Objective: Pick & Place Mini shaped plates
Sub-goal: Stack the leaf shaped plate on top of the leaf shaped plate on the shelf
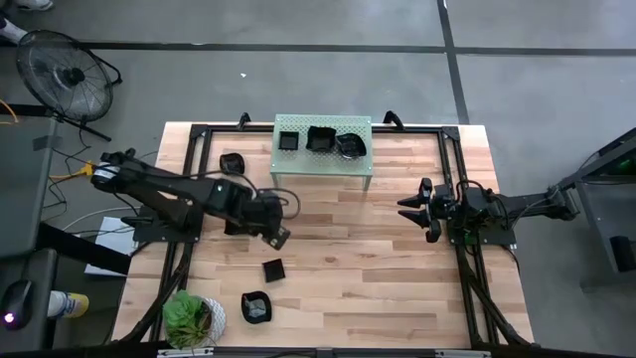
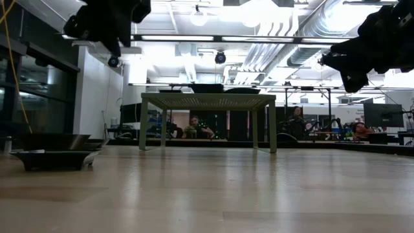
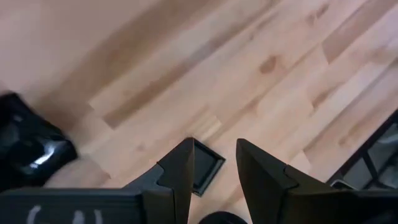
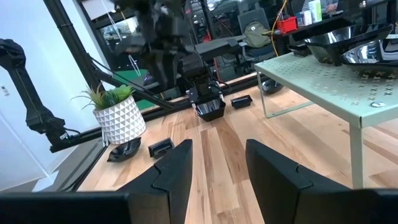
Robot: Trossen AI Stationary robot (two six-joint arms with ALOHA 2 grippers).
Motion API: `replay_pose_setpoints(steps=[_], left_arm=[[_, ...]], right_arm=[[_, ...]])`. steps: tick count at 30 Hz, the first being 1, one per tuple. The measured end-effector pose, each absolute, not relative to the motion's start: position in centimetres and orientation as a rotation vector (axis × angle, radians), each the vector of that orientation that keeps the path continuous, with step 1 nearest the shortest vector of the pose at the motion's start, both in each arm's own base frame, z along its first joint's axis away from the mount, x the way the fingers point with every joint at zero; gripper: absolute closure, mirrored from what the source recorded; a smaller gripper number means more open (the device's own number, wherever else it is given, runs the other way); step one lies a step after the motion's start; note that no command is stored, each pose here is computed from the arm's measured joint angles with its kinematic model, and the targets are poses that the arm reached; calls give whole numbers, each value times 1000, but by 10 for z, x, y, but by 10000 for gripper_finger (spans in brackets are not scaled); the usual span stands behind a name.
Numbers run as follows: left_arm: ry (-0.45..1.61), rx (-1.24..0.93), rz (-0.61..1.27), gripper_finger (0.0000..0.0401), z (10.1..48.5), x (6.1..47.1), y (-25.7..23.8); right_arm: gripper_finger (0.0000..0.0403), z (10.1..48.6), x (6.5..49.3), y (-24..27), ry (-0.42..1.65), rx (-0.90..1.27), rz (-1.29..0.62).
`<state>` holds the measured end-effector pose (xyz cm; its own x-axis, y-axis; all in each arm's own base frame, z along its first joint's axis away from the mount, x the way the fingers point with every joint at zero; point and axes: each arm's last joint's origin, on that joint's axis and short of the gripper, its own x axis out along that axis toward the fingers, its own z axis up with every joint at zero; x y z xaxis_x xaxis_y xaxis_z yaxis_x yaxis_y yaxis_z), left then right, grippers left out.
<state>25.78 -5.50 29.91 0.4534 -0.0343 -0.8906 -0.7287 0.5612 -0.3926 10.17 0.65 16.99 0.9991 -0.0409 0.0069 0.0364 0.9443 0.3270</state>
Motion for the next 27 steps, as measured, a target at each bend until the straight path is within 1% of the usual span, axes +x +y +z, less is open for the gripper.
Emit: replay_pose_setpoints(steps=[6, 11, 14, 17, 20, 27], left_arm=[[1045, -961, 469, 284, 272, 256, -73], [1116, -1017, 449, 284, 253, 248, -88], [1171, -1034, 398, 284, 246, 243, -100], [1217, -1007, 343, 284, 239, 236, -113], [1226, -921, 246, 284, 234, 230, -127], [1254, -498, -83, 284, 222, 221, -158]], right_arm=[[258, 170, 102, 6, -10, 332, -41], [258, 169, 102, 6, -8, 332, -40], [258, 169, 102, 6, -8, 332, -41], [258, 169, 102, 6, -8, 332, -41], [258, 169, 102, 6, -9, 332, -40], [258, 169, 102, 6, -10, 332, -40]])
